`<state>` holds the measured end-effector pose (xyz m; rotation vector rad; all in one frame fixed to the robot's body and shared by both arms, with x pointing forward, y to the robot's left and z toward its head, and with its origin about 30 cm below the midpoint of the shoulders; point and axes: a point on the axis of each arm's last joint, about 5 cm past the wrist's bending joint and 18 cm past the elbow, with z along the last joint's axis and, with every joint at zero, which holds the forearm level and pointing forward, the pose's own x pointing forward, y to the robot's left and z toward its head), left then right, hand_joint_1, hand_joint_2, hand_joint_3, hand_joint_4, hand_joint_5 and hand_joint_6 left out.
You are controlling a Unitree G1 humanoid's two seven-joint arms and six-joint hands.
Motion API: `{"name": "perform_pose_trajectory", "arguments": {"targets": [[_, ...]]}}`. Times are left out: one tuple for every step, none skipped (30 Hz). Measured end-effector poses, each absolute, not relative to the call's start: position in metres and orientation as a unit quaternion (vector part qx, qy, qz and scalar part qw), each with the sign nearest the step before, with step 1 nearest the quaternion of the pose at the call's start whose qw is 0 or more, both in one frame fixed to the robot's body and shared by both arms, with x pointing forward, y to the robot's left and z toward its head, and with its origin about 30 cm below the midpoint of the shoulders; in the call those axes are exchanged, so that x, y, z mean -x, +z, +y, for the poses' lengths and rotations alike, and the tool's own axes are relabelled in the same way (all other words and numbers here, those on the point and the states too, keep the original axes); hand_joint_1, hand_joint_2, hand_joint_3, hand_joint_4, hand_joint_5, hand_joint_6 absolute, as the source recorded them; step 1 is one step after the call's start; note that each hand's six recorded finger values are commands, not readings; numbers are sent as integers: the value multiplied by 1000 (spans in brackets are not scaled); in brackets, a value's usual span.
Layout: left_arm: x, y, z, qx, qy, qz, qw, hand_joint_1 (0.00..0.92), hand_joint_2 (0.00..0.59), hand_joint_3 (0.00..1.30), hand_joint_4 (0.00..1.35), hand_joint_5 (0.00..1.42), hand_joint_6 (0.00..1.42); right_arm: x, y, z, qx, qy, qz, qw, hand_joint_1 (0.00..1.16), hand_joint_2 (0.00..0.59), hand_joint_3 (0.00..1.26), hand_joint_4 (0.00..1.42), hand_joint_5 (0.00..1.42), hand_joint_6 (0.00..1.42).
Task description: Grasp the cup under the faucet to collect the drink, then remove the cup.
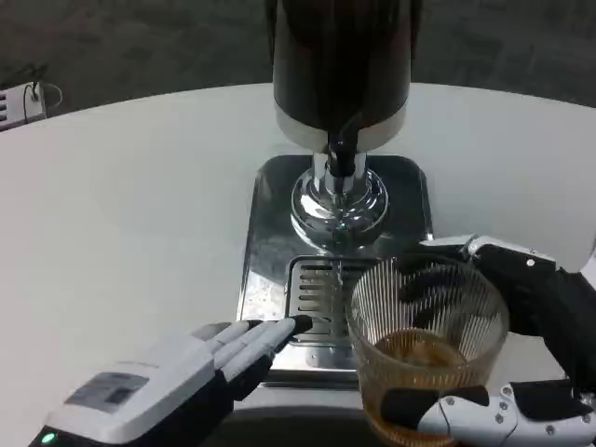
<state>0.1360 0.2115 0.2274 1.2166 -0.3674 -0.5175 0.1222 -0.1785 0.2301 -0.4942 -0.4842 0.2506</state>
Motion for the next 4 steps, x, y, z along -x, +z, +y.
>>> {"name": "perform_pose_trajectory", "arguments": {"targets": [[-136, 227, 212, -562, -239, -169, 774, 0, 55, 0, 0, 0, 0, -122, 230, -179, 241, 122, -237, 933, 1011, 202, 1059, 1325, 1424, 1424], [-136, 227, 212, -562, -239, -169, 774, 0, 55, 0, 0, 0, 0, -122, 230, -179, 241, 122, -237, 933, 1011, 202, 1059, 1325, 1424, 1424], [-136, 227, 212, -562, -239, -169, 774, 0, 55, 0, 0, 0, 0, -122, 230, -179, 241, 122, -237, 933, 1011, 202, 1059, 1325, 1424, 1424], [-136, 227, 212, -561, -238, -169, 774, 0, 55, 0, 0, 0, 0, -122, 230, -179, 241, 122, -237, 933, 1011, 202, 1059, 1325, 1424, 1424]]}}
